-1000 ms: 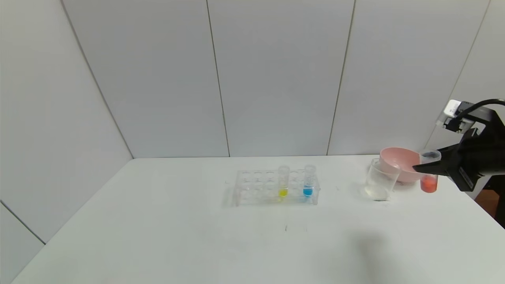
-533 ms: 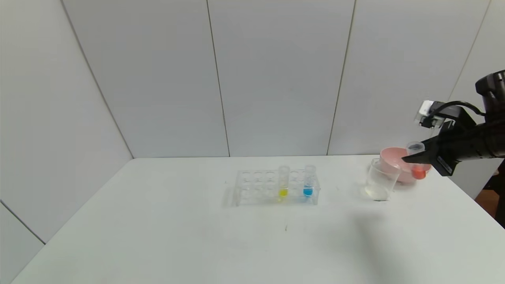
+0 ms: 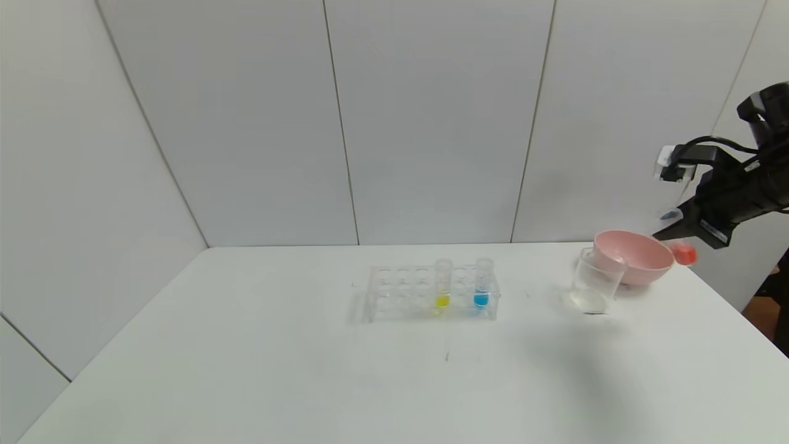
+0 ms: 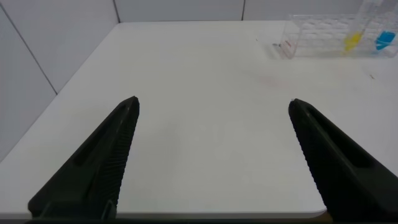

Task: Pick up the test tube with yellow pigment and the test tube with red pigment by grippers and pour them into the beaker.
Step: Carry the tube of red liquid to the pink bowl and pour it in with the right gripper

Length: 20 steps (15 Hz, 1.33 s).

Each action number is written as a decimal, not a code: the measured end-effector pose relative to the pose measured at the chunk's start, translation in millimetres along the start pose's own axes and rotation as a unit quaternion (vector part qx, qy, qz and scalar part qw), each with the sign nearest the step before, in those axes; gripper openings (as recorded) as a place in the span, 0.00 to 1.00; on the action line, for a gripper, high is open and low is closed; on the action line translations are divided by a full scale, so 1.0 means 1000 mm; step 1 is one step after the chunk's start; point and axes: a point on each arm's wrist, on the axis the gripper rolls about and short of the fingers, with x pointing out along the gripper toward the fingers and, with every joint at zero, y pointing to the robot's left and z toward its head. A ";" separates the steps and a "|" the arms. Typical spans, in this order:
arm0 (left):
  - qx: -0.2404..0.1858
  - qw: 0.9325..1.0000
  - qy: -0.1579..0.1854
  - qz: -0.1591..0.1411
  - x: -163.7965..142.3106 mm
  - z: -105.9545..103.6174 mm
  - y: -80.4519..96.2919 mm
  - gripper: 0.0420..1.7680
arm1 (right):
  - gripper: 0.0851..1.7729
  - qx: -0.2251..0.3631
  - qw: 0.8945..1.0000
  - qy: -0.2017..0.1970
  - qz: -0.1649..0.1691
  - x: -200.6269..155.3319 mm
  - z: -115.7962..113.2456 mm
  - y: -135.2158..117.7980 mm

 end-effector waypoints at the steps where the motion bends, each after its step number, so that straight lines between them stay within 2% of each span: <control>1: 0.000 1.000 0.000 0.000 0.000 0.000 0.000 0.97 | 0.25 -0.010 1.000 0.014 -0.004 0.005 -0.004 -0.005; 6: 0.000 1.000 0.000 0.000 0.000 0.000 0.000 0.97 | 0.25 -0.034 0.998 0.052 -0.016 0.023 -0.008 -0.010; 9: 0.000 1.000 0.000 0.000 0.000 0.000 0.000 0.97 | 0.25 -0.046 0.998 0.048 -0.021 0.030 -0.003 -0.009; 12: 0.000 1.000 0.000 0.000 0.000 0.000 0.000 0.97 | 0.25 -0.056 0.993 0.085 -0.052 0.040 0.003 -0.009; 20: 0.000 1.000 0.000 0.000 0.000 0.000 0.000 0.97 | 0.25 -0.099 0.988 0.108 -0.049 0.055 0.020 0.004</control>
